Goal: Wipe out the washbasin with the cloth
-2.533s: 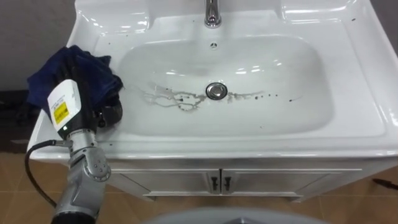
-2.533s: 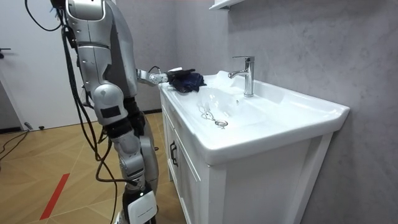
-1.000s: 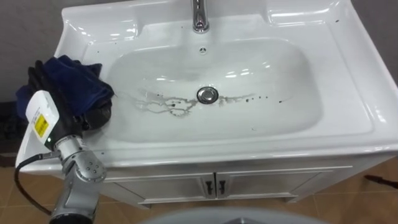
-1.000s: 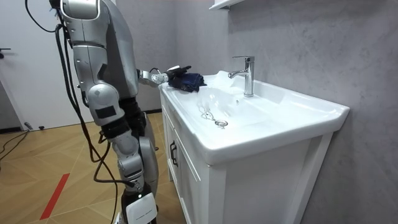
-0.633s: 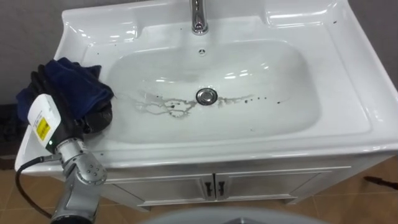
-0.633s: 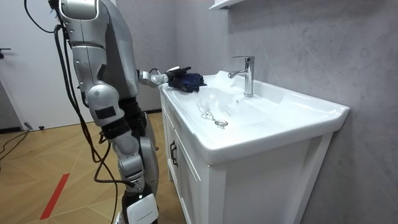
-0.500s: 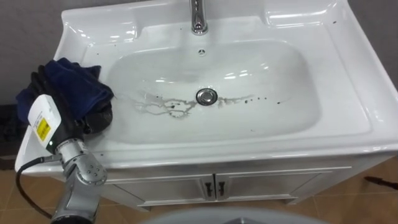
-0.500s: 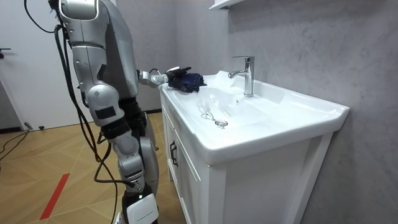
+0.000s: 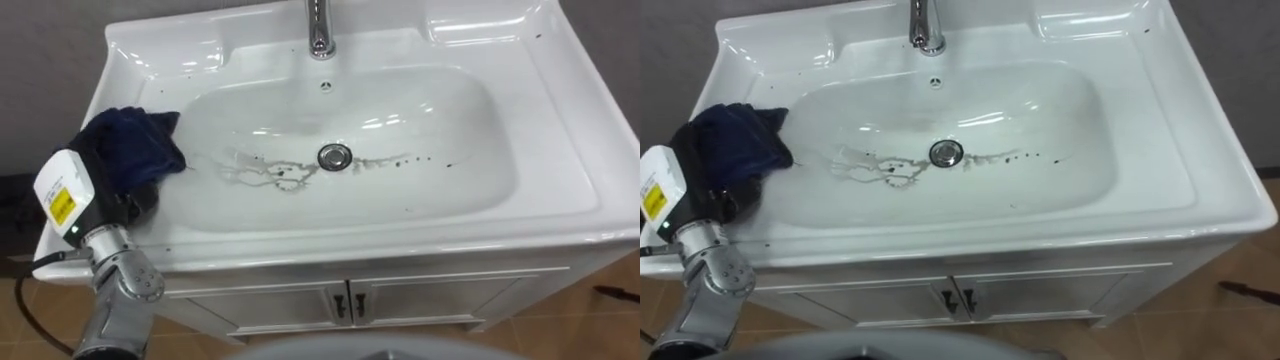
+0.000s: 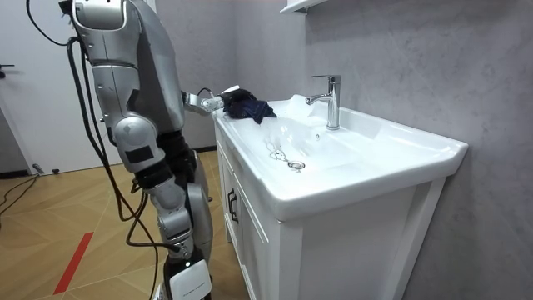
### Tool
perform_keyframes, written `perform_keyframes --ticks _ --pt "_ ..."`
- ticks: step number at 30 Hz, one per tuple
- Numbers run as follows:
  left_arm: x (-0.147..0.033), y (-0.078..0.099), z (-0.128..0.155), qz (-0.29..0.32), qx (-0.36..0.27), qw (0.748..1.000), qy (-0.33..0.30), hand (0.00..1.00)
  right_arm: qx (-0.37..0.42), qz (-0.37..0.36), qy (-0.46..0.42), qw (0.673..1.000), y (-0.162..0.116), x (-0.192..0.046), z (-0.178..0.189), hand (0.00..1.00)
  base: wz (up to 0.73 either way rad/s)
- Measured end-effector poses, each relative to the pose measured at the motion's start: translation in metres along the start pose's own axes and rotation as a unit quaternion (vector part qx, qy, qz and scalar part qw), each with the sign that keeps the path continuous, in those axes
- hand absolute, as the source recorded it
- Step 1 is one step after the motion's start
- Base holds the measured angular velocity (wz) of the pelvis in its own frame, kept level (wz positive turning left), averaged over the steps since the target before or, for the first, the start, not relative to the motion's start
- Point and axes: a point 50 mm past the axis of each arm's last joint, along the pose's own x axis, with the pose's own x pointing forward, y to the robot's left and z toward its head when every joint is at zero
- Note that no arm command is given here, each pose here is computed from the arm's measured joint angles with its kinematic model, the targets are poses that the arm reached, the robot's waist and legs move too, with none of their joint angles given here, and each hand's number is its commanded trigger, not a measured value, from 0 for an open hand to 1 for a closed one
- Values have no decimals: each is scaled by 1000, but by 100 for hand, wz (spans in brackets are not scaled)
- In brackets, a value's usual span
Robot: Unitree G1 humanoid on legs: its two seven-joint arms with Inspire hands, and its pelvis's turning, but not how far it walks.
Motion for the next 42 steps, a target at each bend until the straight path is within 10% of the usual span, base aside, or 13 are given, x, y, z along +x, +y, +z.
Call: perform_keyframes --ticks 42 --pt "20 14 25 1 -79 997 5 100 -1 -1 -38 999 -3 -2 16 0 4"
